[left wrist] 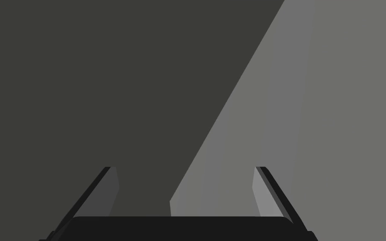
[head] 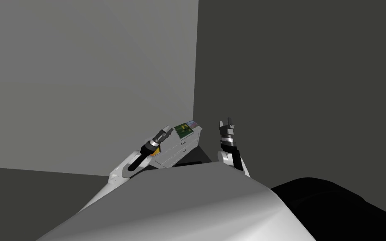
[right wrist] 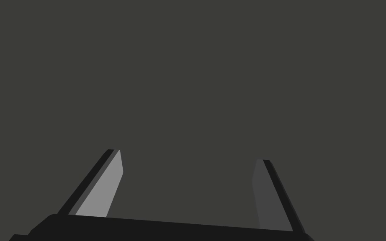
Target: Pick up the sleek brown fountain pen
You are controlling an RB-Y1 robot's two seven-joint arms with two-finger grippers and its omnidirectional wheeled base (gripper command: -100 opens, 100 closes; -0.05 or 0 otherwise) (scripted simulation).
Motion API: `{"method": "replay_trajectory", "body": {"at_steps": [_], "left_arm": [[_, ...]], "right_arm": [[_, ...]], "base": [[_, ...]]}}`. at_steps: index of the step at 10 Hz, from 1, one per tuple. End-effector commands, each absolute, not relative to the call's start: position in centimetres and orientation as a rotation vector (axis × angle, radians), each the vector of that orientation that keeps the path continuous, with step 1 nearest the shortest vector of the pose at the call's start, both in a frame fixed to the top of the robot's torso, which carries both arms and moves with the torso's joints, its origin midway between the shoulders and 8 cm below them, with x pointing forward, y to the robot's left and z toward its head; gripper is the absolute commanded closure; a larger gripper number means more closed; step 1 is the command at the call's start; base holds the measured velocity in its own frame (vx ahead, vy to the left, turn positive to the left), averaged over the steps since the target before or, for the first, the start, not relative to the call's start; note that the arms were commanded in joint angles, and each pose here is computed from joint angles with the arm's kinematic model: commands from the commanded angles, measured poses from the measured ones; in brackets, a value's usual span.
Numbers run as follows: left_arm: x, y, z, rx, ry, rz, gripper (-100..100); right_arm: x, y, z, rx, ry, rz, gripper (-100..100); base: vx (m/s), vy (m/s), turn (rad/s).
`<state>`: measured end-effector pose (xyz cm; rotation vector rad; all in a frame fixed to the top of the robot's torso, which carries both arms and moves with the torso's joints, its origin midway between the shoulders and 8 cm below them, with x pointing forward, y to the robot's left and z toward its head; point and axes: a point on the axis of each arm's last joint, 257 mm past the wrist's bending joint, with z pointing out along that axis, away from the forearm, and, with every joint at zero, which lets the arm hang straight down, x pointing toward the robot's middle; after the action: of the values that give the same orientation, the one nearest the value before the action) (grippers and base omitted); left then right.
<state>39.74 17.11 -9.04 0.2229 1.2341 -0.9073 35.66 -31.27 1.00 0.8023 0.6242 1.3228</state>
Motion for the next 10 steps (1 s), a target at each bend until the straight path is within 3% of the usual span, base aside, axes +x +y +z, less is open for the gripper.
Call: {"method": "replay_trajectory", "body": {"at_steps": [1,10], "left_arm": [[39.7,17.1,-9.0,0.223,1.234,-0.907,-100],[39.9,15.5,-11.4,0.392,1.288,-0.866,-100]], "right_arm": [[35.7,-31.3,1.0,0.802,0.624,1.323,0],[35.7,-31.3,1.0,0.802,0.624,1.323,0]], "base": [[0.000,0.000,0.000],[0.004,-0.001,-0.017]]}}
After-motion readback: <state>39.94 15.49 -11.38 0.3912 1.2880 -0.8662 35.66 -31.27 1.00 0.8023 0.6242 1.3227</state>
